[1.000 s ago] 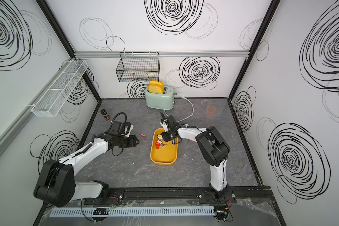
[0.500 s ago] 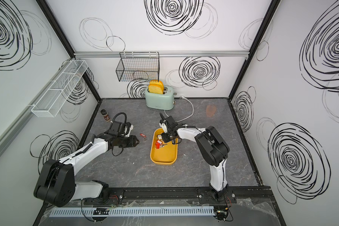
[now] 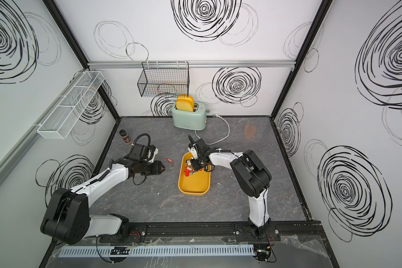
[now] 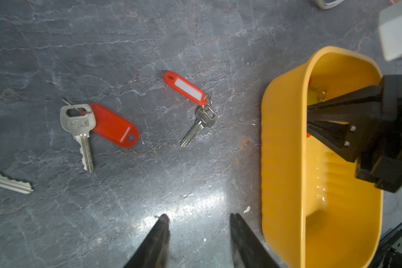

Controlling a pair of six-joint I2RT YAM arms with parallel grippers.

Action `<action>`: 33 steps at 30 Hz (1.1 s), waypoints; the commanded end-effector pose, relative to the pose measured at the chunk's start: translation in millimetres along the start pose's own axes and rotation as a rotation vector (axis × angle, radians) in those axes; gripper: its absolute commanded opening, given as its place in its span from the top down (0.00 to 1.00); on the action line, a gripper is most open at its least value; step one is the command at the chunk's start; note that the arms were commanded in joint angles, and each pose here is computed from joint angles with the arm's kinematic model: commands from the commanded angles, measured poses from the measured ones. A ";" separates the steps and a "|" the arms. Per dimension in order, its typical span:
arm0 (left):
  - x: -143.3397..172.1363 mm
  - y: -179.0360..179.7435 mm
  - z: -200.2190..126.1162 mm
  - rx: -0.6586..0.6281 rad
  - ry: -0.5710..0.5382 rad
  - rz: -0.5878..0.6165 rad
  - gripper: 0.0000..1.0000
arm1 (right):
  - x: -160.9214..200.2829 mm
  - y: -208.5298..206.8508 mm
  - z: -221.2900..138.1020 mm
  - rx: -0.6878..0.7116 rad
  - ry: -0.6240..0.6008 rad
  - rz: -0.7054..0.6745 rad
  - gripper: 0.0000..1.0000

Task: Take the keys out of the storage box
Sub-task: Pick up the key from the storage box.

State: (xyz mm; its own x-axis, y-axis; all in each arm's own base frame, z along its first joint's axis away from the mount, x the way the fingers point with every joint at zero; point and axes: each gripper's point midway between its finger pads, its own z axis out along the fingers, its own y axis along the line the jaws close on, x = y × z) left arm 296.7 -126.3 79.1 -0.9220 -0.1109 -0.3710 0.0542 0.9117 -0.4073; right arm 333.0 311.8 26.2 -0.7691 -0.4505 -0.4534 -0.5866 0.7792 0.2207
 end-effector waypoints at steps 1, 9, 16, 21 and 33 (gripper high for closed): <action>-1.3 1.1 3.1 0.009 -0.006 -0.004 0.53 | 8.1 0.9 -2.7 0.010 0.027 -0.011 0.95; -12.8 -15.7 -5.6 0.052 -0.051 0.037 0.53 | -14.2 10.5 -46.7 0.016 -0.072 -0.021 0.99; -22.0 -50.5 -9.9 0.124 -0.083 0.113 0.52 | -29.3 1.1 -100.6 0.029 -0.204 0.047 0.99; -24.6 -76.0 -11.1 0.173 -0.094 0.170 0.52 | -34.0 -20.4 -138.9 0.061 -0.292 0.117 0.99; -21.8 -113.4 -8.8 0.226 -0.088 0.257 0.51 | 12.4 -84.3 -171.3 0.148 -0.306 0.340 0.99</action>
State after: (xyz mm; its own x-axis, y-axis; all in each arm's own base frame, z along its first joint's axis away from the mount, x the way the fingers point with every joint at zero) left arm 297.4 -213.4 127.3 -0.8592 0.0657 -0.5075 0.3341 0.8231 -0.4592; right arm 342.0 178.6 162.1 -0.7468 -0.0527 -0.6629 -0.3059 0.9124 0.2720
